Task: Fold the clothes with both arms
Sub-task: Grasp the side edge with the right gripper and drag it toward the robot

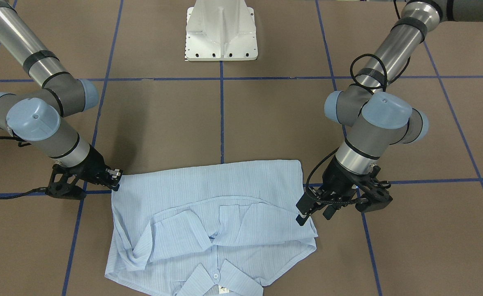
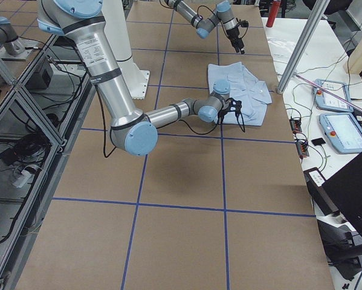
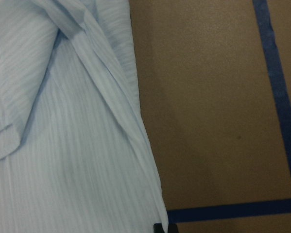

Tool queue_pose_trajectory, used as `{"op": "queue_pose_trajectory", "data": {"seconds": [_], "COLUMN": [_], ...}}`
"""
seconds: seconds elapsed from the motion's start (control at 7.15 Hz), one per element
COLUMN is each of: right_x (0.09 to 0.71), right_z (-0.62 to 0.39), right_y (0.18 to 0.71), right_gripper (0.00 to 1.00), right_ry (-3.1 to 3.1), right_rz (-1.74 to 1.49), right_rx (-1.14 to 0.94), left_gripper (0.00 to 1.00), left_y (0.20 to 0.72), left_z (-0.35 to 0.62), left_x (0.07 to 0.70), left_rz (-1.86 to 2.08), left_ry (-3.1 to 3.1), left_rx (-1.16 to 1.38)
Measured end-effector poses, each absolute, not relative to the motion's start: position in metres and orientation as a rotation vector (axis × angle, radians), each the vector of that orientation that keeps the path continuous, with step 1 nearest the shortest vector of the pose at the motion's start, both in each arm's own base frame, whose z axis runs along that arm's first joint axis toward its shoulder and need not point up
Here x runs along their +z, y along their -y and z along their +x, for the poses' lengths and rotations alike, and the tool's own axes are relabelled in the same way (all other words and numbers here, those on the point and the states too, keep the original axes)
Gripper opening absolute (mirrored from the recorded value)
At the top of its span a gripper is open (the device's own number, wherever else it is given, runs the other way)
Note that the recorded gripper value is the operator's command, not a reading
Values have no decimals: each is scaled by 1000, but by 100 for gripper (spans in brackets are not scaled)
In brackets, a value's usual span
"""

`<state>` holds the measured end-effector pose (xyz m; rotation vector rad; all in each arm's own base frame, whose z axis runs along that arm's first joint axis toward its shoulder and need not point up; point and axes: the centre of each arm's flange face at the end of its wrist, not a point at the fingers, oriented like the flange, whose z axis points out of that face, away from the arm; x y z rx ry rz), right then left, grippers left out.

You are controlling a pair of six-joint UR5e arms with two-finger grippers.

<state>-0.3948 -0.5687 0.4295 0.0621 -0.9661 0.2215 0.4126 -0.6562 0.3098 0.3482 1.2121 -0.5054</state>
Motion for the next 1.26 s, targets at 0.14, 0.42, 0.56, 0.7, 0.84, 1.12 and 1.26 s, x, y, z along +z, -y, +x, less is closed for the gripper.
{"op": "queue_pose_trajectory", "data": {"seconds": [0.14,0.42,0.56,0.7,0.84,1.12,1.26], "right_x": [429,430,433,434,430,412,404], "right_z": [-377,-333,-316,-303,-297,-298,-307], "right_y": [549,485,450,408,365,275,235], "right_gripper": [0,0,0,0,0,0,16], "right_ry": [994,1051,1061,1065,1068,1074,1071], "right_rz": [50,11,-7,-30,-58,-140,-194], "right_rx": [204,162,140,105,52,-103,-186], "left_gripper": [100,100,100,100,100,100,100], "left_y": [655,644,639,634,628,622,621], "left_z": [409,399,395,390,385,381,380], "left_x": [309,316,318,318,318,317,317], "left_rz": [351,354,357,361,366,367,367], "left_ry": [-1214,-1217,-1221,-1228,-1235,-1243,-1245], "left_rx": [-507,-506,-505,-504,-502,-503,-504]}}
